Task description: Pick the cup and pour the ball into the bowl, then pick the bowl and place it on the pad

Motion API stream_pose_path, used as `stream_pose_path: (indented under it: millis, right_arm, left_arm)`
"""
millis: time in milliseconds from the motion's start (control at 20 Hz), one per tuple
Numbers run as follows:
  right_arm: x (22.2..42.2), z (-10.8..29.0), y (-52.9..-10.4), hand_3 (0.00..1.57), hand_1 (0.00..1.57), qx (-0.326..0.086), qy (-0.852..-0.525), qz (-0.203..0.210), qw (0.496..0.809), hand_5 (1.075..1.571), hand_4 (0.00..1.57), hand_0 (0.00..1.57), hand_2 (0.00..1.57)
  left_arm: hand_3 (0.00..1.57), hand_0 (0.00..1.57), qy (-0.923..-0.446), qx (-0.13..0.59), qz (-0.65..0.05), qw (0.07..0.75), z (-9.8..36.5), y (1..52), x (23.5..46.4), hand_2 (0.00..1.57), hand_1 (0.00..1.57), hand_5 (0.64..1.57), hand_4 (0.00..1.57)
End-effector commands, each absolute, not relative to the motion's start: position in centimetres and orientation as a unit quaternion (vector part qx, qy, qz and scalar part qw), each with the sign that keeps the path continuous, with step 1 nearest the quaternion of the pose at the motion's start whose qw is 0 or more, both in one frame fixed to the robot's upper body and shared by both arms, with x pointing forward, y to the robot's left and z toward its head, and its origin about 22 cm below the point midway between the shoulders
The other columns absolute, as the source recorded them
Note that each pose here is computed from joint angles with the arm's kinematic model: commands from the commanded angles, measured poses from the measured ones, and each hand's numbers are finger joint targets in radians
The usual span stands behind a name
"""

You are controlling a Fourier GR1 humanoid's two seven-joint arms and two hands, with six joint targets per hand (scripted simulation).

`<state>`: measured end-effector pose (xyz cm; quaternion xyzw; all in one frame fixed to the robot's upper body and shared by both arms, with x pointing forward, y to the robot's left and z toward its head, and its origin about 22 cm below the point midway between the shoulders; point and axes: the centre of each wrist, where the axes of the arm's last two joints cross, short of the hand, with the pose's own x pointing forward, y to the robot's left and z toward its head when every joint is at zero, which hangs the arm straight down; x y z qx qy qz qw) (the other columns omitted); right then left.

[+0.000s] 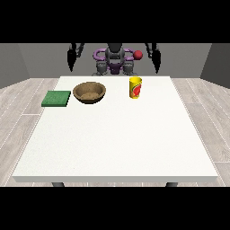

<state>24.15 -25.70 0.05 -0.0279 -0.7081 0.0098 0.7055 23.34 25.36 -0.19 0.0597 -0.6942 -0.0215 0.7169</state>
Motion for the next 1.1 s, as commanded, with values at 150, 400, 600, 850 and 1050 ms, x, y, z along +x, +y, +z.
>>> stream_pose_path:
  millis: [150,400,600,850,1050]
  right_arm:
    - [24.3,2.7,-26.7,0.0,0.0,-0.045,-0.712,0.03,0.7,1.569,0.0,0.0,0.0]
    - [23.3,3.6,-33.1,0.0,0.0,-0.004,-0.712,0.006,0.702,1.57,0.0,0.0,0.0]
    - [22.6,4.6,-32.8,0.0,0.0,0.001,-0.731,0.011,0.682,1.571,0.0,0.0,0.0]
    - [24.5,7.5,-33.4,0.0,0.0,0.003,-0.757,0.014,0.653,1.57,0.0,0.0,0.0]
    - [25.6,5.3,-32.2,0.0,0.0,0.011,-0.778,0.016,0.627,1.57,0.0,0.0,0.0]
  left_arm:
    - [0.0,0.0,-0.707,0.06,-0.034,0.704,2.6,25.7,23.7,0.0,0.0,1.557,0.0]
    - [0.0,0.0,-0.728,-0.015,0.033,0.685,7.4,25.5,25.4,0.0,0.0,1.557,0.0]
    - [0.0,0.0,-0.748,-0.007,0.027,0.663,7.1,29.2,24.0,0.0,0.0,1.548,0.0]
    - [0.0,0.0,-0.779,0.014,0.029,0.626,6.2,29.4,25.6,0.0,0.0,1.542,0.0]
    - [0.0,0.0,-0.807,0.005,0.026,0.589,5.6,27.6,27.4,0.0,0.0,1.528,0.0]
